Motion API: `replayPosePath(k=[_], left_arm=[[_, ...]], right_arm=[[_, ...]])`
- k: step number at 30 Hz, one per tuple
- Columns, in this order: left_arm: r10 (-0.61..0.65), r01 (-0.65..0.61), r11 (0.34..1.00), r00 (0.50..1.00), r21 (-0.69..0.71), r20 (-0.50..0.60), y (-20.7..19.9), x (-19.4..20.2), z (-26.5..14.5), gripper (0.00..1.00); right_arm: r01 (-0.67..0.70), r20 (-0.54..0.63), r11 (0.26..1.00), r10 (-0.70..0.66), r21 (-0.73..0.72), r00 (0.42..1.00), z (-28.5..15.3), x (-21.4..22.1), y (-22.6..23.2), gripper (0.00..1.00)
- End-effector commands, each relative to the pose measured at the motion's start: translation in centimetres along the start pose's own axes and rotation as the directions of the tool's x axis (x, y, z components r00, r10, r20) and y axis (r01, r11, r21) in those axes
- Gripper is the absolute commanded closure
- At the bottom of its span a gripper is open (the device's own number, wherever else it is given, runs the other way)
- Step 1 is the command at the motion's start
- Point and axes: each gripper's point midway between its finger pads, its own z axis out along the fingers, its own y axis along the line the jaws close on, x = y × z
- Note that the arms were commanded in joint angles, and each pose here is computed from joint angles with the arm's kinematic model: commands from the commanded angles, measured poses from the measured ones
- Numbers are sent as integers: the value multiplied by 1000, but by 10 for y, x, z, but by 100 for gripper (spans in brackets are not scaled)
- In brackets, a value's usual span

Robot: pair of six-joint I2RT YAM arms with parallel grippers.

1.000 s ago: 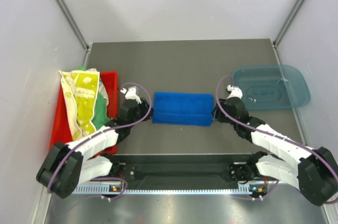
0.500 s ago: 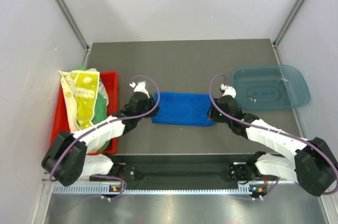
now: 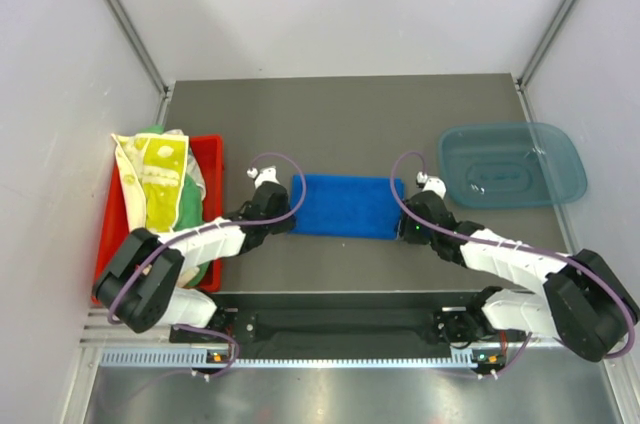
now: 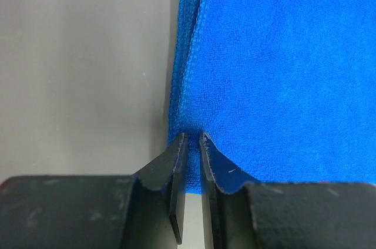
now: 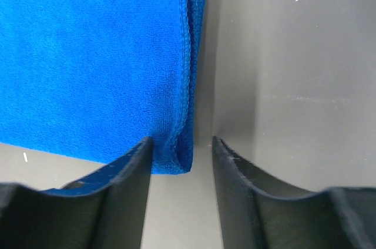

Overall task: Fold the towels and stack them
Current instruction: Fold the towel, then neatly place the folded towel into the bin

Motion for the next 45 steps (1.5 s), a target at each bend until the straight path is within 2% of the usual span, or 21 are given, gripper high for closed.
replayPosePath(k=[1,7,11,20,29,32,37,38,41,42,45], left_arm=[[8,-7,1000,1000,-29,23,3,-9,-5,81],[27,-26,999,998,-18,49,-6,-27,-25,74],[31,-31,1000,997,1,76,-16,-44,-39,70],[48,-65,990,990,125,133,-48,-77,-88,67],[79,-107,979,984,174,160,-52,-83,-122,65],[82,-111,978,983,175,162,-48,-80,-125,65],[86,-118,974,982,194,168,-48,-79,-134,65],[91,-125,973,981,196,169,-48,-79,-136,65],[103,-139,969,979,202,177,-48,-80,-142,65],[112,-150,967,977,205,184,-48,-81,-145,65],[137,-176,965,970,195,199,-45,-83,-151,65]], right_arm=[[-6,97,999,9,-32,995,-9,-33,17,54],[-5,148,1000,5,2,989,-16,-64,18,42],[11,124,999,-15,31,992,-2,-70,19,38],[40,54,995,-45,90,998,28,-70,22,34],[65,1,992,-66,112,998,48,-53,30,38],[82,-27,988,-79,128,996,52,-43,31,44],[142,-52,976,-136,166,989,54,-34,39,61],[149,-58,975,-141,164,988,54,-33,41,69],[184,-78,965,-172,187,982,53,-34,41,85],[208,-73,958,-197,198,978,52,-39,42,93],[264,-81,930,-251,256,964,44,-50,34,100]])
